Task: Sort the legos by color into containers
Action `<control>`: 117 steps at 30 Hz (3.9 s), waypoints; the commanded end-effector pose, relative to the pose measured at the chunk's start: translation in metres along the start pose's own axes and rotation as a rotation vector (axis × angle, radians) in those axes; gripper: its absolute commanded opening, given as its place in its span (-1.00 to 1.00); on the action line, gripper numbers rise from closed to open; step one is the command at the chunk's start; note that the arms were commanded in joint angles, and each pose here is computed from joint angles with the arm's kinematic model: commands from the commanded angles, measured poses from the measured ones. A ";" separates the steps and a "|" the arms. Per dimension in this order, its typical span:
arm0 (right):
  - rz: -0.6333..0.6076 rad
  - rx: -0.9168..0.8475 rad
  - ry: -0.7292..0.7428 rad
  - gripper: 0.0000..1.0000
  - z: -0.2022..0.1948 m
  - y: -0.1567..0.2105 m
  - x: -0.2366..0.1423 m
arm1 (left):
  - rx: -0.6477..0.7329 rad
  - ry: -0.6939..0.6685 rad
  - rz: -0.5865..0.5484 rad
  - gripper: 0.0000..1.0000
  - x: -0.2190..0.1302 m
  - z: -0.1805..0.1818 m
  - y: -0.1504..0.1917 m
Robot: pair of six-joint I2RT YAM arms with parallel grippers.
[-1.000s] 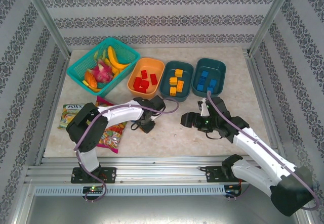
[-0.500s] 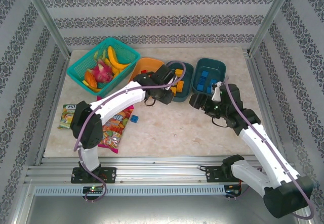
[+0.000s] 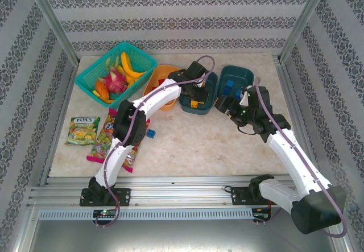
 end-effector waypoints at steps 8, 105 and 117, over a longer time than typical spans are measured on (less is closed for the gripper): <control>-0.035 0.040 0.004 0.62 -0.004 -0.006 -0.003 | -0.090 0.136 -0.008 -0.27 0.027 -0.004 -0.018; 0.527 -1.109 0.118 -0.40 0.107 0.148 0.212 | -0.571 0.034 -0.429 0.52 -0.310 0.095 0.246; 0.220 -0.604 0.265 -0.38 0.038 -0.022 0.112 | -0.453 0.202 -0.393 0.53 -0.264 0.049 0.154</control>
Point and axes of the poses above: each hand's point on the last joint's axis, 136 mm out from that joint toward the fingers, its own x axis out along the fingers, its own z axis along the line the jaws close on, y = z × x, the point moved 5 cm from there along -x, back along the fingers, and after that the axes turned 1 degree about -x, right-handed, at the moved point
